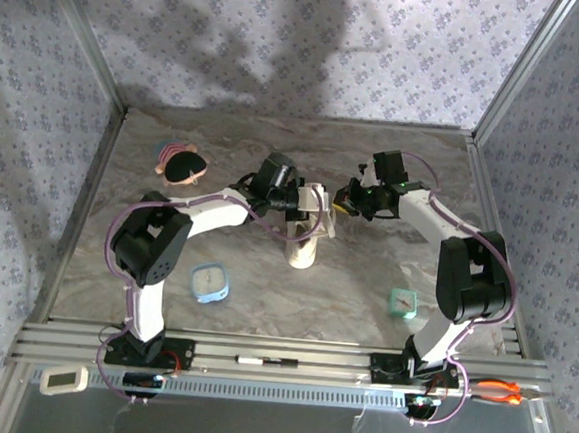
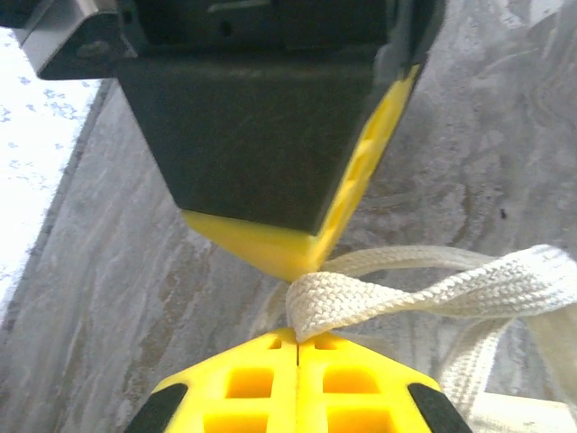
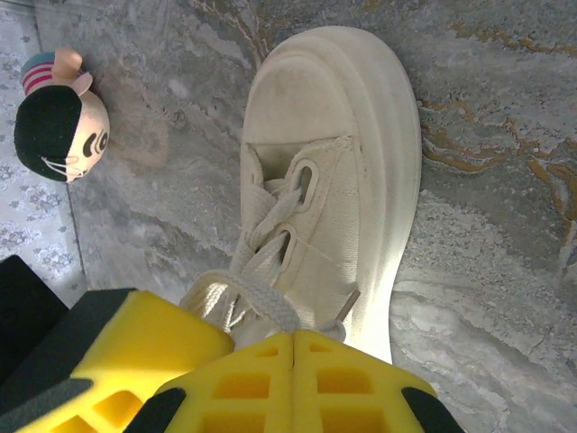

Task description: Tie the shoes

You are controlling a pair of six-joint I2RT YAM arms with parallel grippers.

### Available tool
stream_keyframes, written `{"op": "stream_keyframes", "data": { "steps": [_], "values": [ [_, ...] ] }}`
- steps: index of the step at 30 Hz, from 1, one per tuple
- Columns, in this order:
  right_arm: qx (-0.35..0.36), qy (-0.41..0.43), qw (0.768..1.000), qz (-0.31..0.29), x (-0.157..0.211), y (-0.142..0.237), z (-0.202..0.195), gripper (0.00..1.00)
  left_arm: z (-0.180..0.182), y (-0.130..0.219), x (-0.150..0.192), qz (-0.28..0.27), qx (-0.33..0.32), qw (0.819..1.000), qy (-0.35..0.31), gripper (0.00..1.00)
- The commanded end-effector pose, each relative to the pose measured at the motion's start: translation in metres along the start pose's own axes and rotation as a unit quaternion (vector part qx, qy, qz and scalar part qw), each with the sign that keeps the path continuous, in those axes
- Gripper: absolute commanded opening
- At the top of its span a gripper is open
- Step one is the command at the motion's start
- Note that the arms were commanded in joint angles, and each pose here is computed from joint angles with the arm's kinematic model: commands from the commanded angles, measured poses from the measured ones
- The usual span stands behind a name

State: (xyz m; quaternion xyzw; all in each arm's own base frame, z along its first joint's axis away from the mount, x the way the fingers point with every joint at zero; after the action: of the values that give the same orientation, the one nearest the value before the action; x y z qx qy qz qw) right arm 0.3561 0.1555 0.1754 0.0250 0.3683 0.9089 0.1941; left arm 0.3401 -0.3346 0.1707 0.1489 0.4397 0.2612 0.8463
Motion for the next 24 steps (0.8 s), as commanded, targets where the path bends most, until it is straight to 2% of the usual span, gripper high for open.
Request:
{"op": "stream_keyframes", "data": {
  "steps": [1, 5, 9, 12, 17, 24],
  "values": [
    [-0.004, 0.015, 1.0, -0.009, 0.001, 0.011, 0.011, 0.0, 0.002, -0.009, -0.001, -0.002, -0.014, 1.0, -0.027, 0.0],
    [-0.006, 0.017, 1.0, -0.012, 0.002, 0.013, 0.013, 0.0, -0.006, -0.018, 0.004, 0.012, -0.001, 0.999, -0.039, 0.01],
    [-0.005, 0.02, 1.0, -0.015, 0.002, 0.015, 0.013, 0.0, -0.007, -0.018, 0.007, 0.021, -0.015, 0.999, -0.036, 0.24],
    [-0.006, 0.021, 1.0, -0.012, 0.003, 0.015, 0.012, 0.0, -0.004, -0.012, 0.004, 0.025, -0.023, 0.999, -0.035, 0.31],
    [-0.01, 0.025, 1.0, -0.01, 0.007, 0.014, 0.012, 0.0, 0.0, 0.001, -0.004, 0.016, -0.027, 0.999, -0.025, 0.37],
    [-0.015, 0.032, 0.999, 0.004, 0.016, 0.009, 0.014, 0.0, 0.001, 0.021, -0.016, 0.01, -0.029, 1.0, -0.007, 0.41]
  ]
}}
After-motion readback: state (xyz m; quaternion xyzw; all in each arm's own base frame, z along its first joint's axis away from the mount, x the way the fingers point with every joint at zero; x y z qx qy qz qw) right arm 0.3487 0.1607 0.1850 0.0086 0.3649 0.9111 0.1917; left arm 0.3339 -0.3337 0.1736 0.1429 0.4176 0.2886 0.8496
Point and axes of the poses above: each hand's point on the last joint's axis, 136 mm out from that joint toward the fingers, its own y axis back along the fingers, its own z axis along the line the jaws close on, x = y × z, the point moved 7 cm from there along y, back along the fingers, and after that the axes turned 8 degrees about -y, right-handed, at the moved point
